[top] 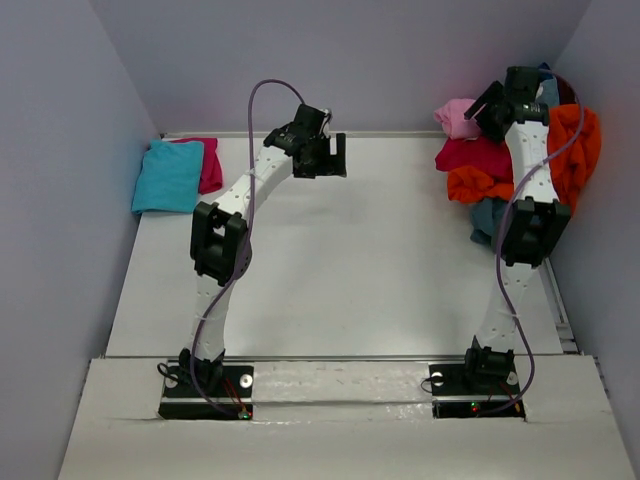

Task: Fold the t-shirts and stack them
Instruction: Pick up the crumpled T-shirt from the bin.

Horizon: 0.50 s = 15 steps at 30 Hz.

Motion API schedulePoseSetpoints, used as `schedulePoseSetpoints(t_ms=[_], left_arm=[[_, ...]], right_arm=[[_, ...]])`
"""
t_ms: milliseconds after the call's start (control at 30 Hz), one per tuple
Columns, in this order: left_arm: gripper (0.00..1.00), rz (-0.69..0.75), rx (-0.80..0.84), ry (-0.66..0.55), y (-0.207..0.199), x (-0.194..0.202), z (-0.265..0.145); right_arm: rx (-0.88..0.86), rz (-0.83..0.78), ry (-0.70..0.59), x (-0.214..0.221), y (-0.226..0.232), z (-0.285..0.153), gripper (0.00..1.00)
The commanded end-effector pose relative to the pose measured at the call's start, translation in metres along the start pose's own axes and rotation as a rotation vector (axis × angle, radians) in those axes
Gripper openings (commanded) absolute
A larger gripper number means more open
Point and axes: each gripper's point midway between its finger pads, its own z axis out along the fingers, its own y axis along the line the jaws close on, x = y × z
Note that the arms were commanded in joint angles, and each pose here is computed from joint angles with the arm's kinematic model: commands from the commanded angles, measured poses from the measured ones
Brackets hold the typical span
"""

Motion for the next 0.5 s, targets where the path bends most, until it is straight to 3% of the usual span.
schedulePoseSetpoints(t_ms=[0, 167, 233, 267, 333, 400, 467], left_arm=[[0.98, 0.026, 0.022, -0.076, -0.010, -0.023, -0.039], [0.99, 0.025, 0.020, -0.072, -0.009, -0.021, -0.038], [0.99, 0.027, 0.017, -0.070, -0.008, -0.020, -0.038], [0.99, 0.025, 0.016, -0.071, -0.008, -0.020, -0.038], [0.99, 0.025, 0.018, -0.068, -0.008, -0.019, -0.037], [0.99, 0.024, 0.021, -0.067, -0.008, -0.019, -0.036], [0.99, 0.022, 0.023, -0.068, -0.009, -0.019, -0.037]], right_arm=[[-0.032, -0.003, -0.021, -0.006, 0.002, 0.013, 0.71], [-0.030, 0.003, 0.008, 0.004, -0.001, 0.017, 0.61], [-0.052, 0.003, 0.027, 0.009, 0.001, 0.016, 0.47], [-0.055, 0.003, 0.029, 0.009, 0.002, 0.014, 0.33], [-0.051, 0.003, 0.034, 0.010, 0.001, 0.012, 0.14], [-0.051, 0.003, 0.041, 0.010, 0.002, 0.008, 0.07], [-0.048, 0.003, 0.054, 0.012, 0.001, 0.004, 0.07]])
